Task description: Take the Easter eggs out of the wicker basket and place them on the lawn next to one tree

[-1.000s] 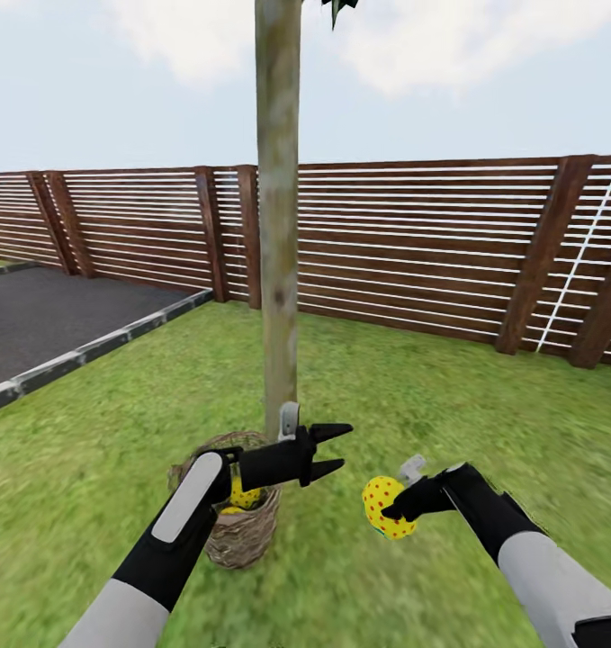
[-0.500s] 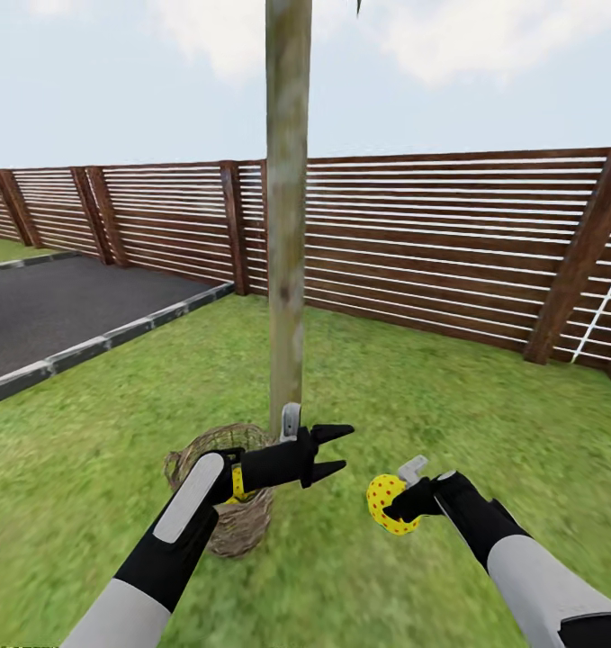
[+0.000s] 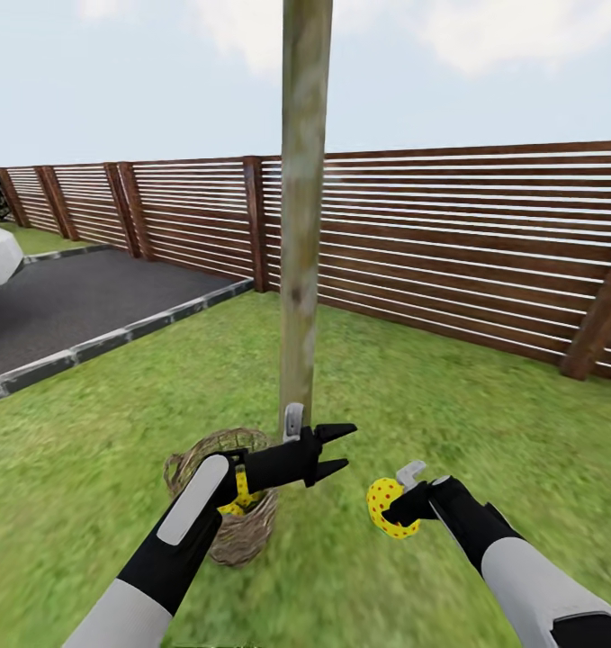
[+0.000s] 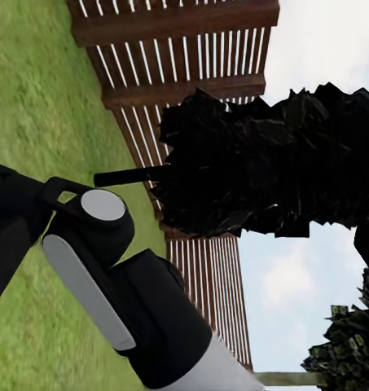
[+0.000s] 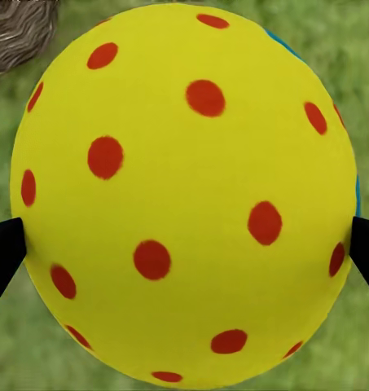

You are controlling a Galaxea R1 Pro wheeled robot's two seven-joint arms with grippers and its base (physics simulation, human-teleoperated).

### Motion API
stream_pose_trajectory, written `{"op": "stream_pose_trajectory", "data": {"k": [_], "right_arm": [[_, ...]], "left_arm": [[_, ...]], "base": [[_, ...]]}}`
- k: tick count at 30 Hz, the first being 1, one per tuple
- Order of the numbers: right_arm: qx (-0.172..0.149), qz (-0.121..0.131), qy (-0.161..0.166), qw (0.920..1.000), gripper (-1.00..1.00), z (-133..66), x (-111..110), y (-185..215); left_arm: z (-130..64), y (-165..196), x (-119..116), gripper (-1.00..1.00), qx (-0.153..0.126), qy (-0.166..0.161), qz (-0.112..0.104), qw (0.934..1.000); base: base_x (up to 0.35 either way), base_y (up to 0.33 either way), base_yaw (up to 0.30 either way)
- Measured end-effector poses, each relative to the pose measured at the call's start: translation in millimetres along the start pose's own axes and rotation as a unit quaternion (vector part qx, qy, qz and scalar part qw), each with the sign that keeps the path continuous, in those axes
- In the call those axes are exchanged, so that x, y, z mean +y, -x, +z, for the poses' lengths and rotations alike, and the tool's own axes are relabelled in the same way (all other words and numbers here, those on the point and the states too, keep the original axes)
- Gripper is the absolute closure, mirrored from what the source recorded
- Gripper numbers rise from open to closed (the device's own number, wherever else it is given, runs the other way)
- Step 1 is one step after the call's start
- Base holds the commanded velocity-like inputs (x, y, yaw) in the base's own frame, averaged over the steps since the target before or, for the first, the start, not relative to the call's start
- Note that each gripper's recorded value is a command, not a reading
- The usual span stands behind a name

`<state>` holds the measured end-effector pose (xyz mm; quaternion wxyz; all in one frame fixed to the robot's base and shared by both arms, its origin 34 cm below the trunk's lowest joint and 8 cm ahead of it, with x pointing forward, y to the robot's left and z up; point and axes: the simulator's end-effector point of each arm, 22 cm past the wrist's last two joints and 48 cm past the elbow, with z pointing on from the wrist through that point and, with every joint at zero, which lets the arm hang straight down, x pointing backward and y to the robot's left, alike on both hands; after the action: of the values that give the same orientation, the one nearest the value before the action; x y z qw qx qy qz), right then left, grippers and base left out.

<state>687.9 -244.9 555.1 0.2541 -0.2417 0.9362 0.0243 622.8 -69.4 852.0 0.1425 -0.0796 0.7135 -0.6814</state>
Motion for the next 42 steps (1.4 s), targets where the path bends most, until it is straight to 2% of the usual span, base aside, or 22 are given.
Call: {"op": "stream_pose_trajectory", "data": {"k": [6, 12, 21, 23, 26, 31, 34, 42], "right_arm": [[0.0, 0.0, 0.003, 1.0, 1.0, 1.9, 5.7, 1.7], [0.0, 0.0, -0.017, 0.9999, 1.0, 3.5, -0.3, 2.5], [-0.001, 0.0, -0.016, 0.9999, 1.0, 5.2, 0.7, 1.8], [-0.003, -0.001, -0.013, 0.9999, 1.0, 8.3, 8.1, 1.9], [0.004, 0.001, -0.025, 0.9997, 1.0, 13.3, 10.6, -4.3], [-0.012, -0.005, -0.032, 0.9994, 1.0, 16.0, 13.1, 2.9], [-0.014, -0.005, -0.047, 0.9988, 1.0, 17.0, 9.9, 4.9], [-0.003, -0.003, -0.045, 0.999, 1.0, 21.7, 13.1, -5.2]], "left_arm": [[0.8, -0.6, 0.8, -1.0, 0.001, -0.001, -0.002, 1.0], [0.9, -0.5, 2.3, -1.0, 0.001, 0.0, -0.004, 1.0], [1.3, -0.2, 3.7, -1.0, 0.0, -0.001, -0.007, 1.0], [1.4, 0.0, 4.3, -1.0, 0.0, -0.001, -0.008, 1.0], [1.6, 0.0, 5.0, -1.0, 0.0, -0.001, -0.009, 1.0], [2.5, 5.6, 6.1, -1.0, -0.013, -0.001, -0.01, 0.9999], [11.0, -6.7, 9.2, -1.0, -0.001, 0.005, -0.006, 1.0], [12.5, -6.0, 12.8, -1.0, -0.004, 0.007, -0.007, 0.9999]], "base": [[0.028, -0.32, 0.286], [0.1, -0.327, 0.291], [0.104, -0.326, 0.291], [0.104, -0.325, 0.291], [0.104, -0.325, 0.29], [0.104, -0.32, 0.269], [0.104, -0.308, 0.264], [0.104, -0.317, 0.25]]}}
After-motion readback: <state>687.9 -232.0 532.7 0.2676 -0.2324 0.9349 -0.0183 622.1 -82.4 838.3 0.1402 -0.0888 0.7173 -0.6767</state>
